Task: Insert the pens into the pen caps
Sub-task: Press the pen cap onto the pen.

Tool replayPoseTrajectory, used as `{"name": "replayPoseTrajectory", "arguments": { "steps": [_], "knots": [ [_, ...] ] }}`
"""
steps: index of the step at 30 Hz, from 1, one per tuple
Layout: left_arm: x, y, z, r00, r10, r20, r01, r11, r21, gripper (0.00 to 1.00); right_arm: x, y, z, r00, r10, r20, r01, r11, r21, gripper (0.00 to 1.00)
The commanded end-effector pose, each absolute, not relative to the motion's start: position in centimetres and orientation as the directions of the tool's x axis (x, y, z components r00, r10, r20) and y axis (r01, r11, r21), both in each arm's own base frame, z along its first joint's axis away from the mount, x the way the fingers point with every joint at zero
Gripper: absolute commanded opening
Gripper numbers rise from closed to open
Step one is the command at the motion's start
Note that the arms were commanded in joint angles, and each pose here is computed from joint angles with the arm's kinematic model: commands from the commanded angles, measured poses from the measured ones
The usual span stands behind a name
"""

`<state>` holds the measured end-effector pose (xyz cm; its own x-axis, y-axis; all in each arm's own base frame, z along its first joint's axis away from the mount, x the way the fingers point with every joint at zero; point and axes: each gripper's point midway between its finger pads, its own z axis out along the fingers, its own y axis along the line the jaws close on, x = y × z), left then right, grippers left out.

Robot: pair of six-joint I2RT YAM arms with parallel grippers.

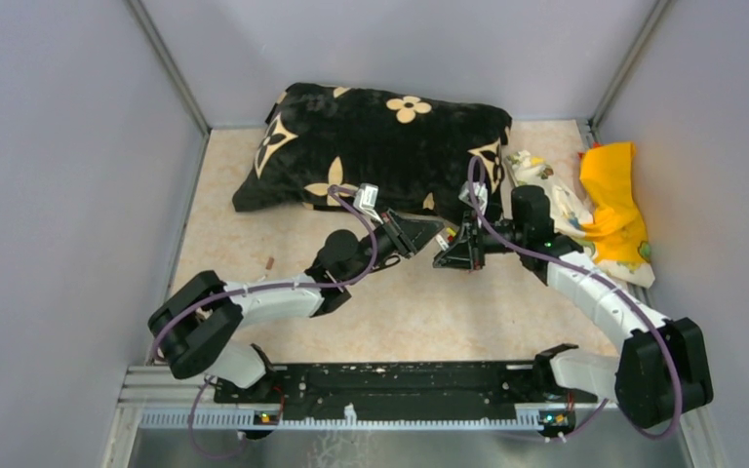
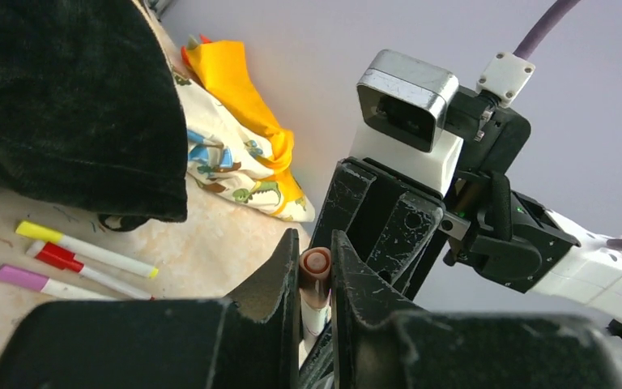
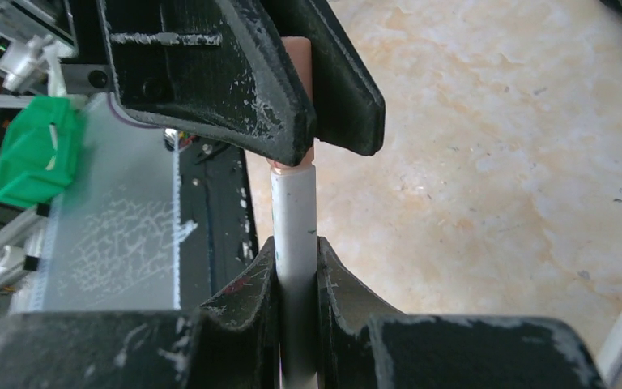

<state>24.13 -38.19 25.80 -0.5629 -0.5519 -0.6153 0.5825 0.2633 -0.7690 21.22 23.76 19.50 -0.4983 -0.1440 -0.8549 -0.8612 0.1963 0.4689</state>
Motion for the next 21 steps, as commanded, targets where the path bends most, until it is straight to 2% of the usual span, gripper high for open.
{"name": "replayPoseTrajectory", "arguments": {
  "steps": [1,5,9,12,14,17,21],
  "knots": [
    [12.7,-41.7,17.9,-0.785,-0.097,-0.612,0.604,0.101,-0.791,0.00,25.6,24.1,28.1,-0.207,0.022,-0.978,-0.953,0.219,0.207,0.00],
    [8.7,-40.9,18.6,-0.776,0.036,-0.629,0.623,-0.107,-0.775,0.00,23.6,24.4,29.3,-0.269,0.073,-0.960,-0.959,0.072,0.274,0.00],
    [8.1,-40.7,18.3,-0.795,0.053,-0.605,0.595,-0.127,-0.793,0.00,24.1,24.3,29.5,-0.293,0.092,-0.952,-0.951,0.079,0.300,0.00],
    [8.7,-41.3,17.5,-0.791,0.059,-0.610,0.606,-0.071,-0.793,0.00,25.2,24.0,29.4,-0.258,0.084,-0.963,-0.952,0.149,0.268,0.00],
    [9.7,-41.8,15.3,-0.797,0.086,-0.597,0.603,0.077,-0.794,0.00,26.8,23.5,28.8,-0.221,0.052,-0.974,-0.936,0.269,0.226,0.00],
    [11.3,-42.3,14.3,-0.788,0.057,-0.613,0.607,0.237,-0.759,0.00,28.2,22.7,28.3,-0.200,0.025,-0.979,-0.909,0.369,0.195,0.00],
    [11.9,-42.9,14.9,-0.785,0.002,-0.620,0.597,0.269,-0.755,0.00,28.1,22.9,27.8,-0.216,0.022,-0.976,-0.910,0.359,0.210,0.00]
  ]
}}
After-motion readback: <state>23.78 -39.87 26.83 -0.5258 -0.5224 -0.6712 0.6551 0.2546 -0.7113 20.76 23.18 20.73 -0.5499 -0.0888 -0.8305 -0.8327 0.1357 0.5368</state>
